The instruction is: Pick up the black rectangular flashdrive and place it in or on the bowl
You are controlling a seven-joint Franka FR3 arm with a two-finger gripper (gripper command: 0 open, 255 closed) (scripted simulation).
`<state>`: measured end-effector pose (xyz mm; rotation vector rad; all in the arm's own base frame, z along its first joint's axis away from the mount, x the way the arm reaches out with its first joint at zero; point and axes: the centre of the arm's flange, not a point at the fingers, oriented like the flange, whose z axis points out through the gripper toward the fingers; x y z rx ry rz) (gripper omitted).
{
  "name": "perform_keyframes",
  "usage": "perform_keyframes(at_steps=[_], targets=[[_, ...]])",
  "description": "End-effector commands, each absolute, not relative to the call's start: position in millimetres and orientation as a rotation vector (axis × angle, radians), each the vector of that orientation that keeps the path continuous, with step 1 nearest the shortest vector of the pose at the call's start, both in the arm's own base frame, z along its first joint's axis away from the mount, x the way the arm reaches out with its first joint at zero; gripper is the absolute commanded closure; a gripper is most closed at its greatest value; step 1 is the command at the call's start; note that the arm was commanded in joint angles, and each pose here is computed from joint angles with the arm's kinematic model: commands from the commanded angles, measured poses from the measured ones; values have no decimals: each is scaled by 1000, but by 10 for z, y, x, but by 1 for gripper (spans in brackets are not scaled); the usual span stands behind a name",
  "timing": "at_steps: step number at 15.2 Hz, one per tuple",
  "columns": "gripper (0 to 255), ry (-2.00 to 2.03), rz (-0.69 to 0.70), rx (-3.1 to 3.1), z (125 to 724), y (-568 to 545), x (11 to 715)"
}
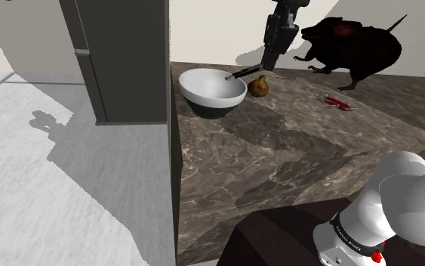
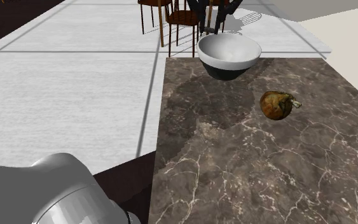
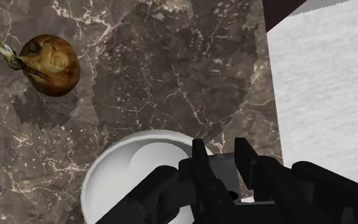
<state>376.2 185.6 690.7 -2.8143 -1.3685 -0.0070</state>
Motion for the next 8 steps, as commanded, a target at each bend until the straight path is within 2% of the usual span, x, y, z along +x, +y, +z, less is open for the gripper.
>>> perform_keyframes(at_steps=[1, 6, 8], targets=[[255, -1369, -7, -2815, 6911, 1882, 4028], [255, -1369, -7, -2815, 6956, 1975, 4745], [255, -1369, -7, -2815, 6850, 1975, 4745]])
